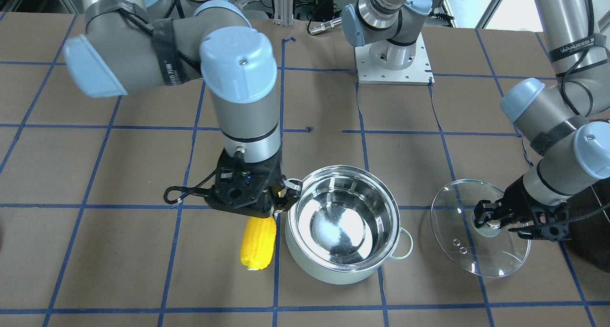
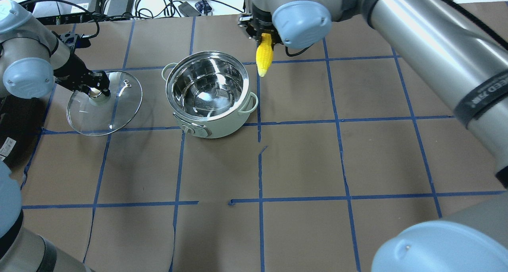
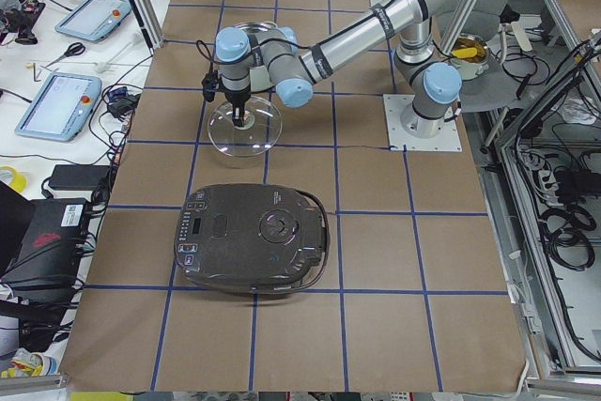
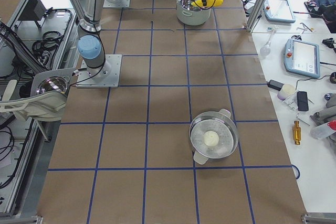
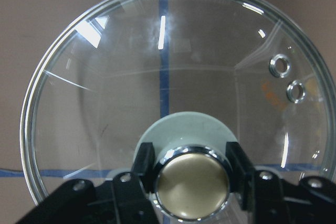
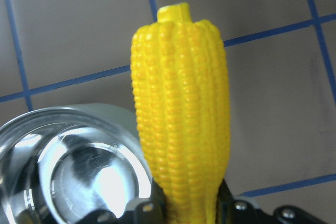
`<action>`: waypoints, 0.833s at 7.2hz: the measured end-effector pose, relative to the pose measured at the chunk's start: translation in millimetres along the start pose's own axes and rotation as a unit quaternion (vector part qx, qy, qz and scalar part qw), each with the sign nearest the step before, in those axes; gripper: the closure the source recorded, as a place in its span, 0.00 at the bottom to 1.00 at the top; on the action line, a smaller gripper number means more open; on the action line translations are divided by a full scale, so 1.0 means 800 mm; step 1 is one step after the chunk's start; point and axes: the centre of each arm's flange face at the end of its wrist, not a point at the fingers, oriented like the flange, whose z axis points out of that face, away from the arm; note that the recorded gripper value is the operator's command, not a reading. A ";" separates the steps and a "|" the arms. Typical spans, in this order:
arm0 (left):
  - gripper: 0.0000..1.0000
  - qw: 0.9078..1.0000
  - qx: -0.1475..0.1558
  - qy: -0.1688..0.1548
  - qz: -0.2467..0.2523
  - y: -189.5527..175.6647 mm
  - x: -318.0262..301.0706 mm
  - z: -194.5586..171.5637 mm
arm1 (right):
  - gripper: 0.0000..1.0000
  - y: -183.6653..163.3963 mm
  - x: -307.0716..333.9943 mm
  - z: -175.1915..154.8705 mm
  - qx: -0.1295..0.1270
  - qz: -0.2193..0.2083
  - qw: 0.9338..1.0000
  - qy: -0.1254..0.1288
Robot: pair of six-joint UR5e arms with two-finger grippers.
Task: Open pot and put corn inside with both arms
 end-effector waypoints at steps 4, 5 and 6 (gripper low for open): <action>1.00 0.998 -0.013 -0.018 -0.056 0.003 -0.009 0.023 | 1.00 0.063 -0.098 0.037 -0.045 0.020 0.998 -0.048; 1.00 0.997 -0.013 -0.020 -0.074 0.005 -0.009 0.024 | 0.87 0.071 -0.111 0.056 -0.050 0.013 0.997 -0.054; 0.92 0.996 -0.016 -0.020 -0.082 0.008 -0.009 0.028 | 0.08 0.077 -0.122 0.075 -0.052 -0.006 0.997 -0.060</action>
